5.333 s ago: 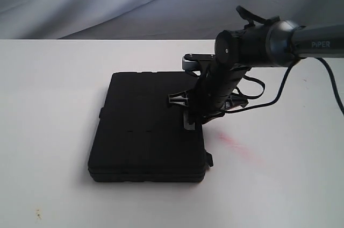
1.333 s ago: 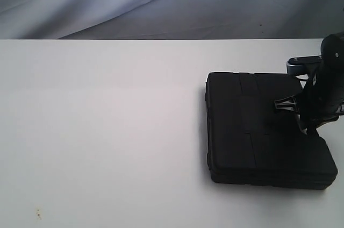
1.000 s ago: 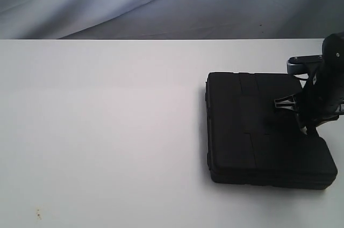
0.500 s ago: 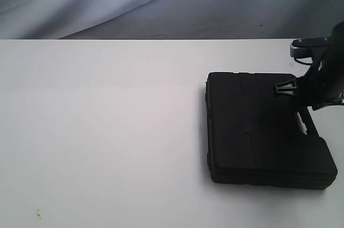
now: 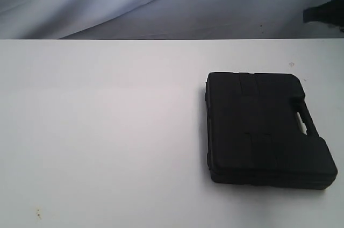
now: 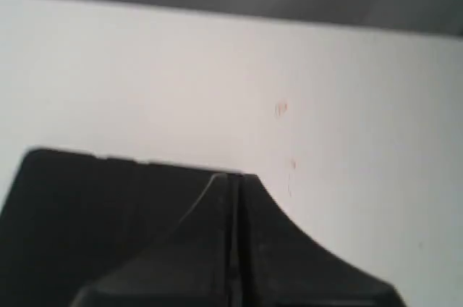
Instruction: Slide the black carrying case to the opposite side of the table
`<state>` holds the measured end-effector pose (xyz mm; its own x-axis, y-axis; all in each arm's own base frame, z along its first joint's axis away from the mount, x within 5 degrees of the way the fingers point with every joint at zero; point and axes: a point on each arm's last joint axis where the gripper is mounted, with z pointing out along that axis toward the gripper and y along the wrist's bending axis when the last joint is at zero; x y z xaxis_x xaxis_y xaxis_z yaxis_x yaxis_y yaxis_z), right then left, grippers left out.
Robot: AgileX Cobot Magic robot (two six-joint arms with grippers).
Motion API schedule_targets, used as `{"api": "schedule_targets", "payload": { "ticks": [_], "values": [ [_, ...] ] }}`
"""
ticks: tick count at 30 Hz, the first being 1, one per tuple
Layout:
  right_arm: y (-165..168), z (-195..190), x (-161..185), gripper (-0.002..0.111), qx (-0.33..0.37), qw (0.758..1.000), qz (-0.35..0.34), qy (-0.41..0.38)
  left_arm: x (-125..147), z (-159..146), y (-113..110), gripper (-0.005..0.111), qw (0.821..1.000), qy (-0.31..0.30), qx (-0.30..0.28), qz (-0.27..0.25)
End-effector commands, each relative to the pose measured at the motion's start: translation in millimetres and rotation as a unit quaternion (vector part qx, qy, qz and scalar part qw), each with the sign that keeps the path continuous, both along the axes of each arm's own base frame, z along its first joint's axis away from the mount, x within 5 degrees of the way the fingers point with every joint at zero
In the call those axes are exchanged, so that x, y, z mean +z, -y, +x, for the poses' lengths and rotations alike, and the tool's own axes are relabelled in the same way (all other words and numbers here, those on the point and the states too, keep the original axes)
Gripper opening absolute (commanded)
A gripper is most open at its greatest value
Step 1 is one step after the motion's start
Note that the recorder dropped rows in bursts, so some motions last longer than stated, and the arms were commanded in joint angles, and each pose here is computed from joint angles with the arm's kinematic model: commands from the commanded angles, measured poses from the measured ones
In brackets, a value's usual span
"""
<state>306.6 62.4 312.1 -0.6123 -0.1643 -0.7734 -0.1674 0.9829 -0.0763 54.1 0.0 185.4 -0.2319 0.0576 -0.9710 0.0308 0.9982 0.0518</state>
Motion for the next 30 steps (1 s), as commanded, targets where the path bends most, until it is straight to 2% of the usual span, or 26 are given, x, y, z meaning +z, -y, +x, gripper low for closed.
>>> {"api": "schedule_targets", "payload": {
  "ticks": [1, 5, 11, 13, 16, 22, 27, 30],
  "values": [
    [8, -51, 35, 0.0, 0.053, 0.982, 0.003, 0.182, -1, 0, 0, 0.0, 1.0, 0.002, 0.002, -0.003],
    [15, -106, 35, 0.0, 0.099, 0.944, -0.028, 0.312, -1, 0, 0, 0.0, 1.0, 0.002, 0.002, -0.003],
    [33, -187, 43, 0.0, 0.094, 0.903, -0.029, 0.419, -1, 0, 0, 0.0, 1.0, 0.002, 0.002, -0.003],
    [39, -210, 44, 0.0, 0.088, 0.895, -0.048, 0.434, -1, 0, 0, 0.0, 1.0, 0.002, 0.002, -0.003],
    [49, -237, 43, 0.0, 0.072, 0.897, -0.055, 0.433, -1, 0, 0, 0.0, 1.0, 0.002, 0.002, -0.003],
    [56, -265, 46, 0.0, 0.06, 0.88, -0.053, 0.468, -1, 0, 0, 0.0, 1.0, 0.002, 0.002, -0.003],
    [63, -284, 39, 0.0, 0.046, 0.884, -0.055, 0.461, -1, 0, 0, 0.0, 1.0, 0.002, 0.002, -0.003],
    [66, -296, 38, 0.0, 0.041, 0.876, -0.056, 0.476, -1, 0, 0, 0.0, 1.0, 0.002, 0.002, -0.003]
  ]
}}
